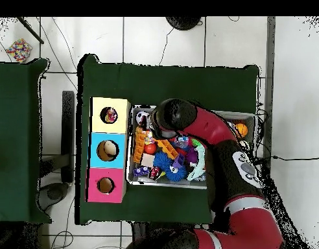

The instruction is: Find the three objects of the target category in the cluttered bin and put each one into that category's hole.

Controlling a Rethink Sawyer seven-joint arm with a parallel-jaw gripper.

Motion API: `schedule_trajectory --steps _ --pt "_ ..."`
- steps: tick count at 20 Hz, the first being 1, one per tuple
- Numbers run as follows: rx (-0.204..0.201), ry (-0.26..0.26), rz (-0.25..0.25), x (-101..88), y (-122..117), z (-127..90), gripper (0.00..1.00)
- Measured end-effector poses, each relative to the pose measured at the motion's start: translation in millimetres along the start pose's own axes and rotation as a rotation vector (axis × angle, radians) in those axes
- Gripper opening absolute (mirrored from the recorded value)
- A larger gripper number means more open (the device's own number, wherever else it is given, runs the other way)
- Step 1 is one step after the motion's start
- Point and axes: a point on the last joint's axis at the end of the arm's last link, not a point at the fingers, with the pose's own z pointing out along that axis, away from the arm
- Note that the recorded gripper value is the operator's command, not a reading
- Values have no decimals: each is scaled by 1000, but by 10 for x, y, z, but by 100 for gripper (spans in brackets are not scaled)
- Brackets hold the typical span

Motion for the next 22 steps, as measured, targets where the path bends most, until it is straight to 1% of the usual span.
schedule_trajectory --steps 4,7,9,11,18,22 --pt "20 12 -29 12 42 79 100" --pt "53 29 -68 30 83 200 100" --pt "68 38 -83 40 97 261 100" --pt "91 53 -106 61 109 363 100" --pt "129 86 -136 98 60 615 100" --pt "140 91 -137 86 35 678 100"
